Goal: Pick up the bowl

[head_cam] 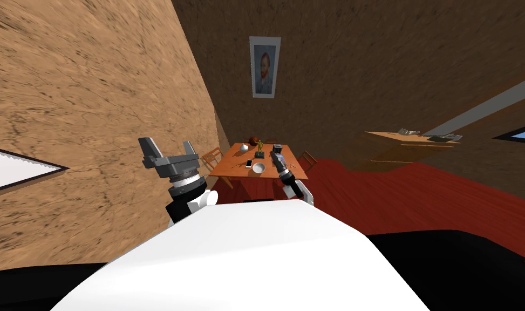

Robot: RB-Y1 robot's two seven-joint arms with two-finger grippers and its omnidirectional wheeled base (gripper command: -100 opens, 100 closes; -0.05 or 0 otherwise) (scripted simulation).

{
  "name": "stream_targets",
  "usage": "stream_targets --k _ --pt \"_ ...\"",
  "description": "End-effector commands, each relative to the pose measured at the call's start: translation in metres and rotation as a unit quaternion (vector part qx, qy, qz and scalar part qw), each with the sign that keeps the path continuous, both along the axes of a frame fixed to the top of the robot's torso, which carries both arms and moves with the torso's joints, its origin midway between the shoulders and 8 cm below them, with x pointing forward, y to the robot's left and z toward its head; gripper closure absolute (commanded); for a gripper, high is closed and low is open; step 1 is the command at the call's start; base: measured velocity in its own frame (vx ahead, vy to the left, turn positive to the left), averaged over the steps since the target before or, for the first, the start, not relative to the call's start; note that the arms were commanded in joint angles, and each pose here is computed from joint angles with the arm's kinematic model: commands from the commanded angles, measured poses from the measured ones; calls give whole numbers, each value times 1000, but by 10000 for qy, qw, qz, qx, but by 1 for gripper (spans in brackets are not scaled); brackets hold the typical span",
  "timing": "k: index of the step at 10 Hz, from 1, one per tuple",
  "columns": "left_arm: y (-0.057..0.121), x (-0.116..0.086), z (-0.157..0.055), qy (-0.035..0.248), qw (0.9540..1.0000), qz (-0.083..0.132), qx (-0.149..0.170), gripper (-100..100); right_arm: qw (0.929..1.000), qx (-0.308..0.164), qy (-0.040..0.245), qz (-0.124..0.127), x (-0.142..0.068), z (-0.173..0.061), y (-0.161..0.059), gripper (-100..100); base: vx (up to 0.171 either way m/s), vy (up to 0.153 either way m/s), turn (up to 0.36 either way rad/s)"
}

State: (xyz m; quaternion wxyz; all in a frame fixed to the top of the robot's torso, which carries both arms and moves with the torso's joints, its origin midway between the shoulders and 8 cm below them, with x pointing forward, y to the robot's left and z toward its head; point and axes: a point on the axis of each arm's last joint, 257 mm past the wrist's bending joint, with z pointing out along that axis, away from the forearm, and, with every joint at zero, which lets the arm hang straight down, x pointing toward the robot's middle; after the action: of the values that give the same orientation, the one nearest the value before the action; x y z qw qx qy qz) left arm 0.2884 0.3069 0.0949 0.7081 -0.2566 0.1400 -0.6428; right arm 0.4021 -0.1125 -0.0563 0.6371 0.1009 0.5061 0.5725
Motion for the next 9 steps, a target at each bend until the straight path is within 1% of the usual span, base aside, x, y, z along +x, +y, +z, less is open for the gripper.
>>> stream_targets --k 1,2,3,4,5,6,7,8,9 --pt "0 0 0 0 10000 0 0 0 9978 -647 -98 131 2 -17 24 -100 -7 69 -60" --pt "0 0 0 0 10000 0 0 0 9941 -1053 -162 211 3 -30 36 -100 4 75 -44" --pt "0 0 0 0 10000 0 0 0 9939 -1064 -157 247 2 -32 40 -100 4 52 -12" --pt "0 0 0 0 10000 0 0 0 9878 -1501 -255 342 1 -46 54 -100 11 53 -24" --pt "0 0 0 0 10000 0 0 0 9877 -1510 -235 337 2 -48 53 -100 4 41 -17" --pt "0 0 0 0 10000 0 0 0 9788 -1976 -325 424 1 -66 65 -100 -1 47 -24" --pt "0 0 0 0 10000 0 0 0 9682 -2421 -411 484 3 -84 71 -100 10 87 -45" --pt "0 0 0 0 10000 0 0 0 9671 -2458 -425 510 1 -86 74 -100 18 73 -25" --pt "0 0 0 0 10000 0 0 0 9522 -2944 -546 595 -1 -107 81 -100 26 78 -22"
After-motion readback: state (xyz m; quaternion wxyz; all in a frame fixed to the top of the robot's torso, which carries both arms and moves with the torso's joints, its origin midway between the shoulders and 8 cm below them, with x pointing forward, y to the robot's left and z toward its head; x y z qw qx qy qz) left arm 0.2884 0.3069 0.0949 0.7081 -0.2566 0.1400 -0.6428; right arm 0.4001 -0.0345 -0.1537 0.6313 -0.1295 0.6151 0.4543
